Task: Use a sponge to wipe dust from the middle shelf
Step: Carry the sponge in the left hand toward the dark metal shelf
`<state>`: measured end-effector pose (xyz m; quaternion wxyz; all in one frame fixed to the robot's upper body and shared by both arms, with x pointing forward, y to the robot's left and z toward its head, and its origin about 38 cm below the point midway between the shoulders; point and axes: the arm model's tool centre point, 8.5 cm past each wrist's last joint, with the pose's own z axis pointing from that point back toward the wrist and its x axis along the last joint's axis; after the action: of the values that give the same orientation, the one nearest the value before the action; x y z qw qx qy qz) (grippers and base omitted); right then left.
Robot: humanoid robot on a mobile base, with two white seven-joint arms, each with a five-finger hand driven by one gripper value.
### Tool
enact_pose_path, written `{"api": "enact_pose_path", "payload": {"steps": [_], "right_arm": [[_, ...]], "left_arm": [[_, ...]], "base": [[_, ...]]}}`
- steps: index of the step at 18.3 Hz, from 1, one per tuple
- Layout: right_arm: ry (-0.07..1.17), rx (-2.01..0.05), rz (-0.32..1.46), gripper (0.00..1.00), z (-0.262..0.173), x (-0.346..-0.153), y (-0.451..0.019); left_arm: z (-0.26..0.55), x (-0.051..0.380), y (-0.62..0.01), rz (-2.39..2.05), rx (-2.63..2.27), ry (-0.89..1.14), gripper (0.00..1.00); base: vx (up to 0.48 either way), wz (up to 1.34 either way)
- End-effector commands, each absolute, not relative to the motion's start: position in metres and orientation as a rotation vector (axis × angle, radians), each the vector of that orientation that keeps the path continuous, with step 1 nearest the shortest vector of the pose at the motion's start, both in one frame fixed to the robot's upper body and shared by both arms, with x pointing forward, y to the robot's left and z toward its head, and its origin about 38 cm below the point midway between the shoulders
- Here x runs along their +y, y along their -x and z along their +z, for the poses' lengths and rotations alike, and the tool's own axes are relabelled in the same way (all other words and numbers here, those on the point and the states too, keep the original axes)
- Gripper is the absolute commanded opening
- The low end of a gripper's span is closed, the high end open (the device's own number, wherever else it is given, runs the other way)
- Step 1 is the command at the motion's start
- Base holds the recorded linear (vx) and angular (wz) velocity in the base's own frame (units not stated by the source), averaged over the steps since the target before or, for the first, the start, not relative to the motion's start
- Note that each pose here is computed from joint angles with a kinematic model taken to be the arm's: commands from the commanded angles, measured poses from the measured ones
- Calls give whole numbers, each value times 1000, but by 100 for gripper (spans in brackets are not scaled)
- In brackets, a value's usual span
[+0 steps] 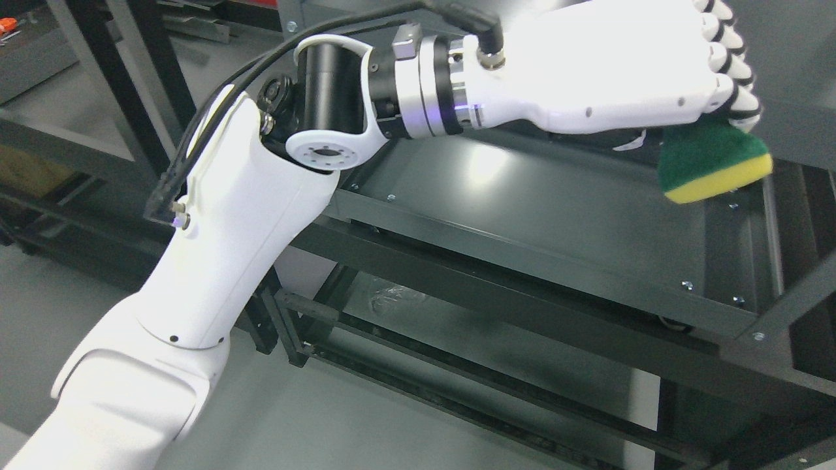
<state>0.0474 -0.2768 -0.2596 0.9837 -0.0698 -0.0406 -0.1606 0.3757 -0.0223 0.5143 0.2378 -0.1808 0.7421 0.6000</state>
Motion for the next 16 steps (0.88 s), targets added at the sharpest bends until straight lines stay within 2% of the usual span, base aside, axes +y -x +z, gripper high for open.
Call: {"api": "enact_pose_path", "payload": {"steps": [1, 8, 14, 16], "right_arm": [[152, -29, -324, 100, -259, -287, -46], [152, -29, -324, 100, -259, -287, -46], [154, -29, -324, 100, -259, -287, -46], [154, -29, -324, 100, -259, -287, -46]], "left_arm": [[516, -55, -390, 1793, 1772, 665, 1], [512, -49, -416, 1865, 1591, 936, 1], [543, -31, -404, 1746, 1685, 999, 1], [541, 8, -409, 1746, 1696, 1054, 1]], "base": [[40, -330], [36, -219], [25, -139], [10, -48]]}}
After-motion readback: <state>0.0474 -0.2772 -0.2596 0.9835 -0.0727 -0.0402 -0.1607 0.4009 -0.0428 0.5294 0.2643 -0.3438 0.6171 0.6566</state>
